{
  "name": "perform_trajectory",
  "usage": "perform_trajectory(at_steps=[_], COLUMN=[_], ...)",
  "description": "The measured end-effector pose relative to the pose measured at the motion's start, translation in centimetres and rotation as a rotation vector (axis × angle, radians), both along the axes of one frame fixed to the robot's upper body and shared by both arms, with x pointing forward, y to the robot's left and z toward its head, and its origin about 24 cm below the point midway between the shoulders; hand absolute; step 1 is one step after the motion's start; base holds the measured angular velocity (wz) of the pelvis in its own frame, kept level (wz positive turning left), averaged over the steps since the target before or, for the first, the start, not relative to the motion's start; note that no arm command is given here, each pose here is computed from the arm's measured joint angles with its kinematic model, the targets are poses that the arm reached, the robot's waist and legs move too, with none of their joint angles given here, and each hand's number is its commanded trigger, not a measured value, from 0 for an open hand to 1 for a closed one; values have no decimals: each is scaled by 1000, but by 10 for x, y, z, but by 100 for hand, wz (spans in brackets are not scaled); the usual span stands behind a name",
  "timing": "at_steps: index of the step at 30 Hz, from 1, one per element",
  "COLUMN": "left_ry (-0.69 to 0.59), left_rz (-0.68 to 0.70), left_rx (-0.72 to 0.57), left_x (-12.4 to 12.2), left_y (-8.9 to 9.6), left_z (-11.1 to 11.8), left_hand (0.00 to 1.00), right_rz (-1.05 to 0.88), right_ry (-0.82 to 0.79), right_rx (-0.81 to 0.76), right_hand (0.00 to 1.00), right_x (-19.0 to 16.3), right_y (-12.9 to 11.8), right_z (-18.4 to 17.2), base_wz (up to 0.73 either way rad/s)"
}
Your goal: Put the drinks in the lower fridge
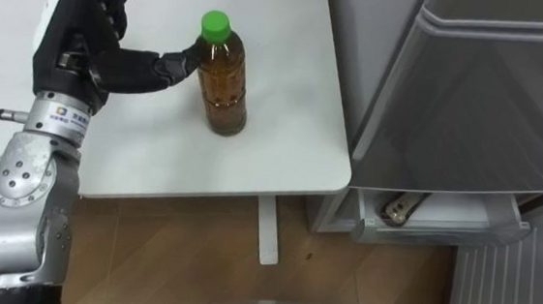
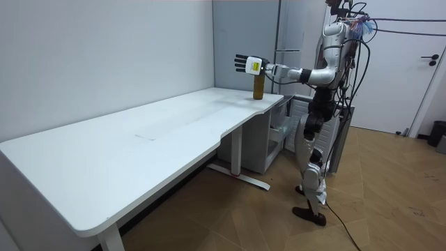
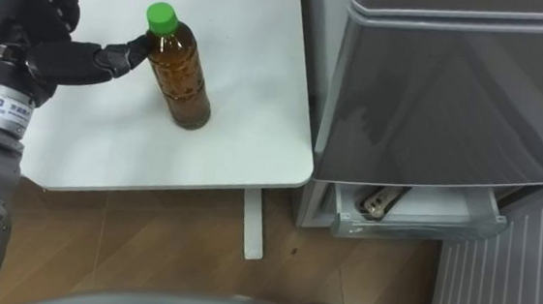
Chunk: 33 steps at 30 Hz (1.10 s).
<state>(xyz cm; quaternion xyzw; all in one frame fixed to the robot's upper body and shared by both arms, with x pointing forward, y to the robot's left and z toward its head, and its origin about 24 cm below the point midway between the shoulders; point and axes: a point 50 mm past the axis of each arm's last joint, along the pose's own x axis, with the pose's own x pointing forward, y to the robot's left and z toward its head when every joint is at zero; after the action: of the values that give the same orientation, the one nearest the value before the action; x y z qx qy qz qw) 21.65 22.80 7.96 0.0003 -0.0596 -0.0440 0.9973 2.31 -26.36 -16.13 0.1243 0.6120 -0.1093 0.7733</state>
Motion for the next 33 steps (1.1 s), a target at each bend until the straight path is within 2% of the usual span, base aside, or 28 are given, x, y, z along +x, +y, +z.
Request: perform_trajectory(at_steps=[22, 33], left_ry=[62, 78], left_rz=[-61, -129], left_rx=[-4, -54], left_x=[0, 1], left_y=[-3, -14], left_z=[-6, -10], left_hand=[0, 0], right_rz=[65, 62], right_ry=[18, 23], right_rx=[-14, -18], right_hand=[0, 0], right_x=[2, -1], right_y=[0, 0], right_z=[0, 0], base_wz=[0, 0])
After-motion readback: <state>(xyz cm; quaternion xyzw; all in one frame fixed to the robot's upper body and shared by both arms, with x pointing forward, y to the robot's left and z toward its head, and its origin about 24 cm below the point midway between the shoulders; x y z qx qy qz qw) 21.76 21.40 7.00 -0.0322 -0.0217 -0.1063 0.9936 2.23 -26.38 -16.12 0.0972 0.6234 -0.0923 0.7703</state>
